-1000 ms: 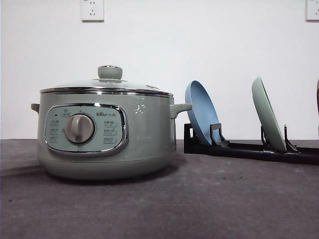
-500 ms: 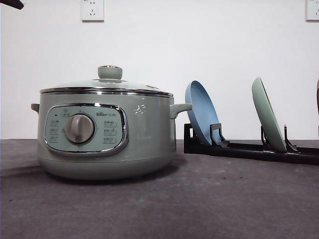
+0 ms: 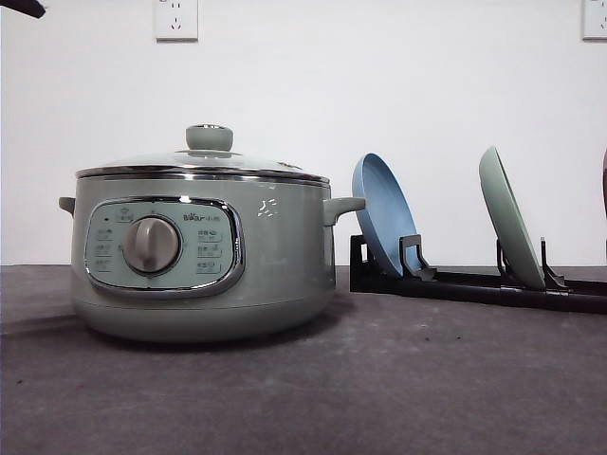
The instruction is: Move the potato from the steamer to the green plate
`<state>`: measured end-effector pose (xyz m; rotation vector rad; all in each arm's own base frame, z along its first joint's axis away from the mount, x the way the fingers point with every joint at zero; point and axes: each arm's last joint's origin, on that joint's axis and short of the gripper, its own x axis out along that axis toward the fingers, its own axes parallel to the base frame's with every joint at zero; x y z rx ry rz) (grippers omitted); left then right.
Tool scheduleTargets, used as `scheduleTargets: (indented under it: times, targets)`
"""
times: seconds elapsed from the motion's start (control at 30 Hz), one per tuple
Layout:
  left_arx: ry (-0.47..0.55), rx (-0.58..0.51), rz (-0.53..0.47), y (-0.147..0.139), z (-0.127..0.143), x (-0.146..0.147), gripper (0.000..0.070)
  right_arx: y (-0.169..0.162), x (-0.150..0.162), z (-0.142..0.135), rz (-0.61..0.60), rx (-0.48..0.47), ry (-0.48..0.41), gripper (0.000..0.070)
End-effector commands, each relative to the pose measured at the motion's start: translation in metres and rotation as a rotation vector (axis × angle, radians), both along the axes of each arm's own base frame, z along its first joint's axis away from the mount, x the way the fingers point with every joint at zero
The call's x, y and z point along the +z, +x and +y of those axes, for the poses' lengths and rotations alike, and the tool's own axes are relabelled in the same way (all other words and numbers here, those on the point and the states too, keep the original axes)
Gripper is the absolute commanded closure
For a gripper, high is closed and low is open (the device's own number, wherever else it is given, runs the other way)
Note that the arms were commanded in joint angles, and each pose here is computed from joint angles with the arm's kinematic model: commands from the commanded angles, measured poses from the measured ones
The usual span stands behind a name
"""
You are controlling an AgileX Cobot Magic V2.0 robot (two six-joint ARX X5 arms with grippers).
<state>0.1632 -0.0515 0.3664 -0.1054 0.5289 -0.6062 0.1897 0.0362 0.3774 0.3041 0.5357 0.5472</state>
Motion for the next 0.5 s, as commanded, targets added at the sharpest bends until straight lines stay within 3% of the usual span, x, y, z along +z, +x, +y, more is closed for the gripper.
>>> scheduleTargets:
  times: [0.0,0.23,0.47]
  targets:
    - [-0.01,-0.01,-0.016,0.001,-0.001,0.006,0.0,0.017,0.006,0.0,0.032,-0.038,0.006,0.011]
    - [-0.004,-0.013,-0.02,0.001,-0.001,0.006,0.0,0.086,0.011,-0.005,0.126,-0.12,-0.01,0.0111]
    - [-0.004,-0.013,-0.019,0.001,-0.001,0.006,0.0,0.152,-0.013,-0.018,0.216,-0.175,-0.009,0.0112]
